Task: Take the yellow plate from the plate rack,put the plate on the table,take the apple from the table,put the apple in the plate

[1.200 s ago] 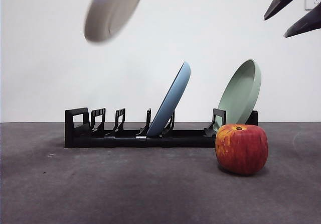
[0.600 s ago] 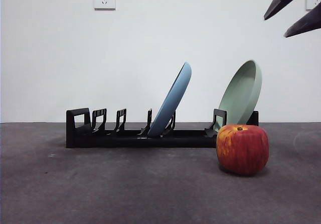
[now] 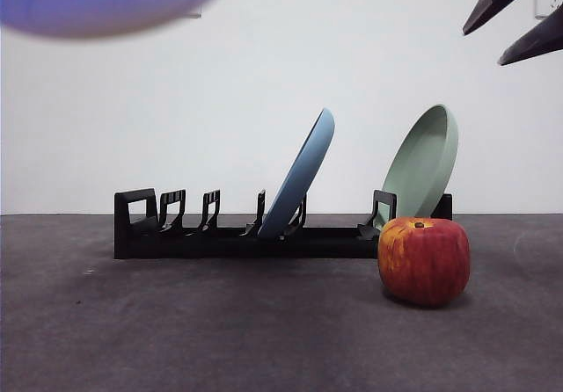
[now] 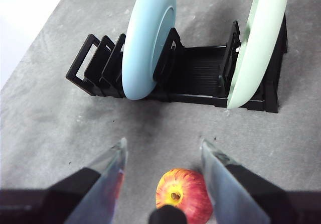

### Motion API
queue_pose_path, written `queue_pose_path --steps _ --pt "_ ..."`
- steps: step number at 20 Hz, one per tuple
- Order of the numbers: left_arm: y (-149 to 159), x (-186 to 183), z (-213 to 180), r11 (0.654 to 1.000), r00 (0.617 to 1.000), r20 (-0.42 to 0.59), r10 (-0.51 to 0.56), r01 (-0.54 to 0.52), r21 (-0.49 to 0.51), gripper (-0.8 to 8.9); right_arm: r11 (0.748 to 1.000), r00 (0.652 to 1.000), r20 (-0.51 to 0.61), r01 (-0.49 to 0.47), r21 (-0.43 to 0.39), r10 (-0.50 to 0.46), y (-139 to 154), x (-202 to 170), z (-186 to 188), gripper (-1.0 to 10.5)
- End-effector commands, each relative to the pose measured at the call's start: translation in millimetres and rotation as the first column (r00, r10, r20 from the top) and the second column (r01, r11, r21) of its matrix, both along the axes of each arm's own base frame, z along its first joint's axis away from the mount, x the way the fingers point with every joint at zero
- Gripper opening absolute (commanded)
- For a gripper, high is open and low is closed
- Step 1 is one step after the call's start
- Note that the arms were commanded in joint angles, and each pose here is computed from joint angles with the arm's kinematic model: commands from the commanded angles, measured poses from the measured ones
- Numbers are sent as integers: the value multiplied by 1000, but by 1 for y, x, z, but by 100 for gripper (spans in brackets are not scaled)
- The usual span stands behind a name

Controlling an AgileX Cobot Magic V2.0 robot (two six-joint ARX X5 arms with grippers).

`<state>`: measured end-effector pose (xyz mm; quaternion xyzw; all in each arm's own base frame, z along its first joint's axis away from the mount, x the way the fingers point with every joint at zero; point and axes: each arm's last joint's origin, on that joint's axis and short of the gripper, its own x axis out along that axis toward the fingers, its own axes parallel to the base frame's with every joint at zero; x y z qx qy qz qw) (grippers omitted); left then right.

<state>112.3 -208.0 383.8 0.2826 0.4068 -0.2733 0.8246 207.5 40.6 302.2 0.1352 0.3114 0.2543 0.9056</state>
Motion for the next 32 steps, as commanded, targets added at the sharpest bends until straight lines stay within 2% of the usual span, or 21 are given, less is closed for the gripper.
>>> queue_pose_path --steps 1,4,9,12,16,21,24,27,29,32 --pt "-22 7 -32 1000 1000 -1 11 -11 -12 -8 1000 1000 13 -2 -6 2 0 1 1 252" --pt "-48 19 -81 999 1000 -27 10 -8 47 -8 1000 1000 13 -2 -6 2 0 1 1 252" --pt "-85 37 -150 975 995 -99 -32 53 216 -9 1000 1000 13 -1 -6 2 0 1 1 252" --pt "-101 44 -183 965 985 -162 -61 100 243 -9 1000 1000 13 -2 -6 2 0 1 1 252" --pt "-109 49 -205 960 974 -214 -76 130 248 -9 1000 1000 13 -2 -6 2 0 1 1 252" --pt "-109 52 -209 959 973 -221 -67 124 254 21 1000 1000 13 -2 -6 2 0 1 1 252" --pt "-104 58 -209 958 973 -225 -44 105 267 281 1000 1000 13 -2 -6 2 0 1 1 252" --pt "-99 62 -201 962 976 -215 -28 85 259 293 1000 1000 13 -3 -6 3 0 1 1 254" --pt "-94 61 -181 974 986 -163 -29 64 216 293 1000 1000 15 -7 -8 7 1 1 1 294" --pt "-77 54 -126 998 999 -32 -31 33 60 292 998 998 33 -50 -32 51 7 -1 2 419"
